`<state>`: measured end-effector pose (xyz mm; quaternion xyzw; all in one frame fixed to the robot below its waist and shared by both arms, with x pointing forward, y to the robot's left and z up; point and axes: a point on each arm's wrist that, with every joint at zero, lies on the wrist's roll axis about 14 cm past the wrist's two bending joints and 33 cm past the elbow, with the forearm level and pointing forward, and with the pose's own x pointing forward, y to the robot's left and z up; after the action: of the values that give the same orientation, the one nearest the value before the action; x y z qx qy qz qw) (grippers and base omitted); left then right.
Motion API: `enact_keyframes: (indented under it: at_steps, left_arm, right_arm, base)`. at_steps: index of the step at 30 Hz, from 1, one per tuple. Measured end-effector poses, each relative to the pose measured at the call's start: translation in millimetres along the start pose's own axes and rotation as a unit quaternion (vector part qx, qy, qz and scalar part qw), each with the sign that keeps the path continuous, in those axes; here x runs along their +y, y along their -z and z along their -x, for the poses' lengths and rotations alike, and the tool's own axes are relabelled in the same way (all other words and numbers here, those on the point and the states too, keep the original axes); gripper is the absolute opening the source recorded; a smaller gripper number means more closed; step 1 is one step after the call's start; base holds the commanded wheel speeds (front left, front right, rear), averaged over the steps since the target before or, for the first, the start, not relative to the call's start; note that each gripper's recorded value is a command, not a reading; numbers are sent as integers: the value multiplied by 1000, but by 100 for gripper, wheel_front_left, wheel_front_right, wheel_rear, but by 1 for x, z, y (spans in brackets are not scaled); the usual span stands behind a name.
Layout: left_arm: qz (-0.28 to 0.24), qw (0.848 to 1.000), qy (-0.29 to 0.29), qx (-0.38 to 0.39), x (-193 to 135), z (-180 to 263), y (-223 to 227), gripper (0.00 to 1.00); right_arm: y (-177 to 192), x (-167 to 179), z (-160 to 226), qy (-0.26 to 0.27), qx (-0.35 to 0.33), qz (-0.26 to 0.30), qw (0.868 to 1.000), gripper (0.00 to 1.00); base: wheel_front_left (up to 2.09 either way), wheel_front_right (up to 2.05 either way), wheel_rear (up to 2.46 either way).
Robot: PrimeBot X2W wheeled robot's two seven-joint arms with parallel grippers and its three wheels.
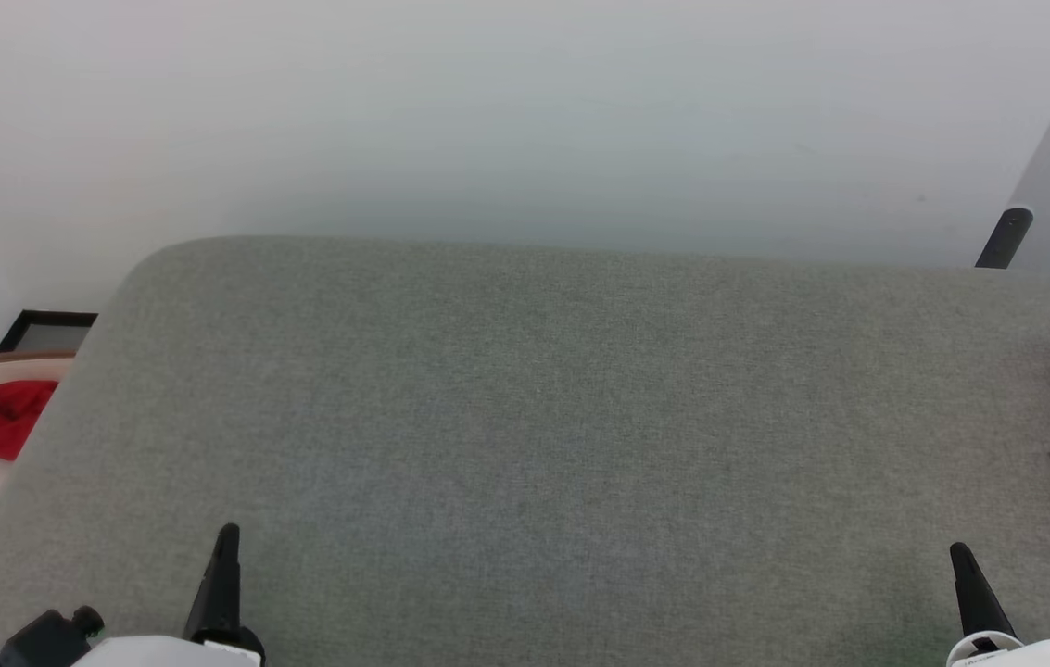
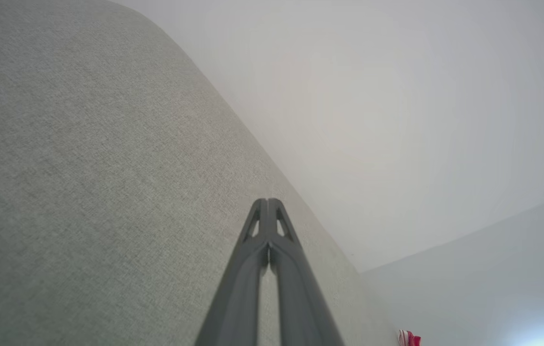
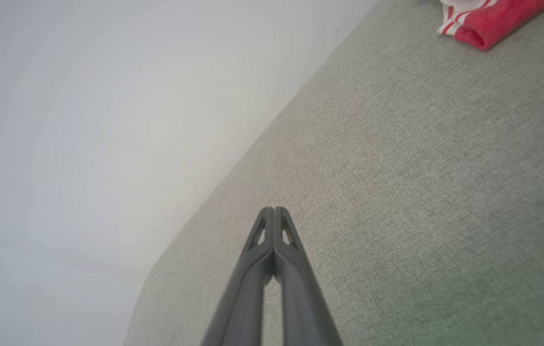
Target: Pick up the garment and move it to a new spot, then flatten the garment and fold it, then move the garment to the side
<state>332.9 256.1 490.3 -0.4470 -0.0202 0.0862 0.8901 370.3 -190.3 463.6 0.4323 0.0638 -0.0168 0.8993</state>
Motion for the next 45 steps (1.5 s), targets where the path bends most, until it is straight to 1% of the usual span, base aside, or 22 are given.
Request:
enact_keyframes:
  at_steps: [11,20,45]
  left_arm:
    - [57,998,4,11,-7,-8,6,0]
    - [102,995,9,19,-13,-14,11,0]
    - [206,977,23,45,-30,-28,25,0]
  right_arm:
    - [-5,4,-3,-3,-6,-63,998,0]
    - [-9,9,-6,-9,-11,-109,994,0]
    - [-19,17,-9,-25,-18,-220,975,0]
  base:
    - [0,0,0]
    - [0,0,0]
    - [0,0,0]
